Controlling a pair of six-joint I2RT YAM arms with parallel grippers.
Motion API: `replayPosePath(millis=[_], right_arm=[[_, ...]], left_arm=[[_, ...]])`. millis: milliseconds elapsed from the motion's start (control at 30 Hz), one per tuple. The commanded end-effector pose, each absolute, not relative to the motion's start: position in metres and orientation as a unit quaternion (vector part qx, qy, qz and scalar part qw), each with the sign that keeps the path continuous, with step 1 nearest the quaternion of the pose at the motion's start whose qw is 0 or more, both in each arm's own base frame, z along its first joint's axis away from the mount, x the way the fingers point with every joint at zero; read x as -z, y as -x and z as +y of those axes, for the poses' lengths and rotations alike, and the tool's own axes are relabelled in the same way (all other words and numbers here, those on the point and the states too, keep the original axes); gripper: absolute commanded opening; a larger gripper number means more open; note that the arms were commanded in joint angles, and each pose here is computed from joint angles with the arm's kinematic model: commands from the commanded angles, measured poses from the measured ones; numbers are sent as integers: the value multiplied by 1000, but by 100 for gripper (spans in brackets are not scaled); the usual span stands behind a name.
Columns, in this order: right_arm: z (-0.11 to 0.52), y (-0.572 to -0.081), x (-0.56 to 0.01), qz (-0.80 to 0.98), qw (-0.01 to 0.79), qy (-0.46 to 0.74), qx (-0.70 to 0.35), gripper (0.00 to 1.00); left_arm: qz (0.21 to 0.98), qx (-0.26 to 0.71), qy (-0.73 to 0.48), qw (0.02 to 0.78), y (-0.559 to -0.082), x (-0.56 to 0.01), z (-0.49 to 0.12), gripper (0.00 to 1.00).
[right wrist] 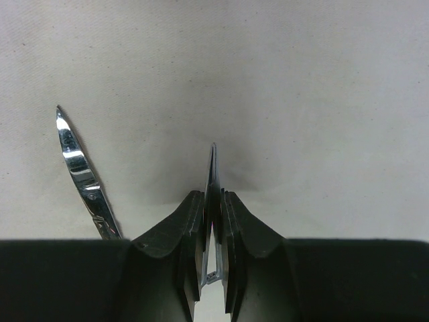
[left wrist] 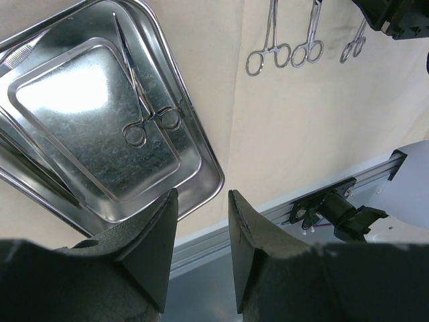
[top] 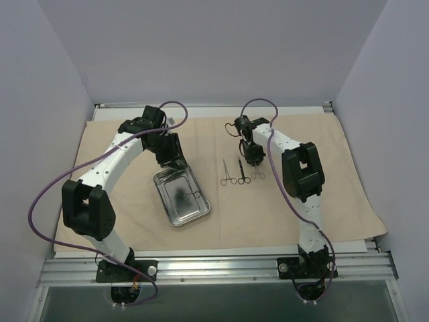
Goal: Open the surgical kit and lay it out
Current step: Place the medical item in the surgical kit, then pick up the medical item from the container.
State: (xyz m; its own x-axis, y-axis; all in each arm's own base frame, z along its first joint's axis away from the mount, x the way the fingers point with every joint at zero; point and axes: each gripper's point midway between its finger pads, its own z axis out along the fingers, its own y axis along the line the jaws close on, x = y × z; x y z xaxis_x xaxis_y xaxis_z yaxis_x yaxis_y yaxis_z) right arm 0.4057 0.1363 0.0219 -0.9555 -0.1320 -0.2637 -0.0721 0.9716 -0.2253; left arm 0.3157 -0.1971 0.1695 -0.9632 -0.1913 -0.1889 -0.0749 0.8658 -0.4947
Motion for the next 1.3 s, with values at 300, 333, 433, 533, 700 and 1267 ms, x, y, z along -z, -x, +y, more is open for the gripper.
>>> replayPosePath(millis=[300, 333, 433, 533, 700, 1267], right_arm=[[125, -396, -2, 983, 112, 59, 135, 11], [124, -396, -1, 983, 112, 59, 136, 13], [125, -396, -1, 983, 111, 60, 136, 18], [126, -396, -3, 982, 113, 58, 136, 26], [127, -399, -8, 982, 119, 58, 133, 31], [134, -408, -142, 973, 230, 14, 28, 35]], left_arm=[[964, 237, 63, 100, -313, -159, -196, 45], [965, 236, 63, 100, -313, -158, -196, 45], [966, 231, 62, 97, -313, -155, -196, 45], [969, 220, 59, 95, -316, -151, -195, 47], [976, 191, 51, 93, -322, -138, -196, 48], [990, 73, 60, 105, -343, -74, -205, 44]])
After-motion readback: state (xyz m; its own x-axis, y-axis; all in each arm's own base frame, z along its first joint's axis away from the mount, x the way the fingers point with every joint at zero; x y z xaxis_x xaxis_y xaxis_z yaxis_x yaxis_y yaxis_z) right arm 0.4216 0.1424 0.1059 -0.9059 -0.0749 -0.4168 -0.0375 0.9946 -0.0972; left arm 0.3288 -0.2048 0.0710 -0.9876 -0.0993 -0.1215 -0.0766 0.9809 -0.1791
